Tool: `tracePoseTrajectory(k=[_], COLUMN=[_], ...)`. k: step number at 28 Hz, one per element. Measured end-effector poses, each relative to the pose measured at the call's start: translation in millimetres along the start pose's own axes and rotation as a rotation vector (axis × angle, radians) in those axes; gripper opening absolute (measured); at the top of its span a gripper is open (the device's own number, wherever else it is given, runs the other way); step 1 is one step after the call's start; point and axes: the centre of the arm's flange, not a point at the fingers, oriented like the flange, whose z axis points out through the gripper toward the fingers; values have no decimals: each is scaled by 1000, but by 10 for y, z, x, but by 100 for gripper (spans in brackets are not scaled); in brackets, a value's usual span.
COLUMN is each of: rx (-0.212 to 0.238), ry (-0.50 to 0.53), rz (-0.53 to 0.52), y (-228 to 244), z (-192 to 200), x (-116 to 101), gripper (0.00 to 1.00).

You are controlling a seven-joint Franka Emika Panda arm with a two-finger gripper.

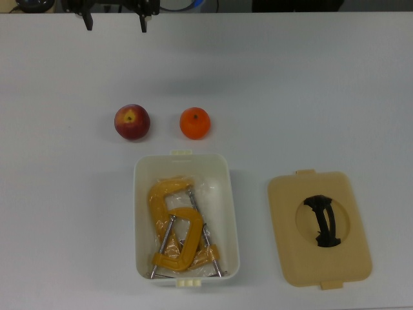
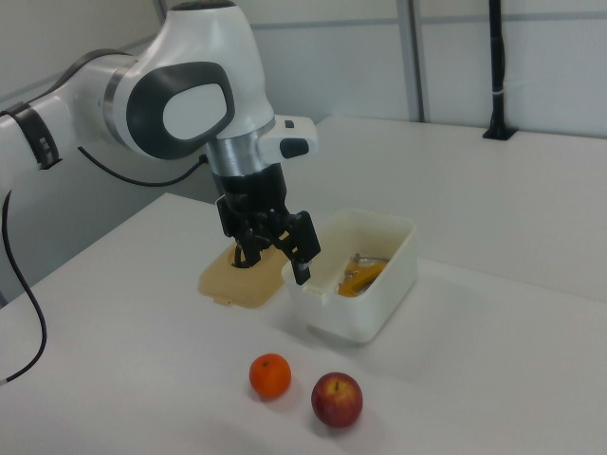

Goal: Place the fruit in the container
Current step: 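Move the gripper over the red apple and lower onto it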

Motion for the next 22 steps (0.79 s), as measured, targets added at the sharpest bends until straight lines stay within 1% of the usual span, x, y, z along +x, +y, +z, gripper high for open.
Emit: tracePoseTrajectory(k=[8,13,15,19,22], rx=[0,3,5,9,6], ry=[-6,-37,-62,-108,-127], rz=[16,2,-14,-35,-53], y=[91,107,86,24,-59], z=[31,201,335,735,1133], x=[1,55,96,223,319], gripper=[100,100,100,100,100])
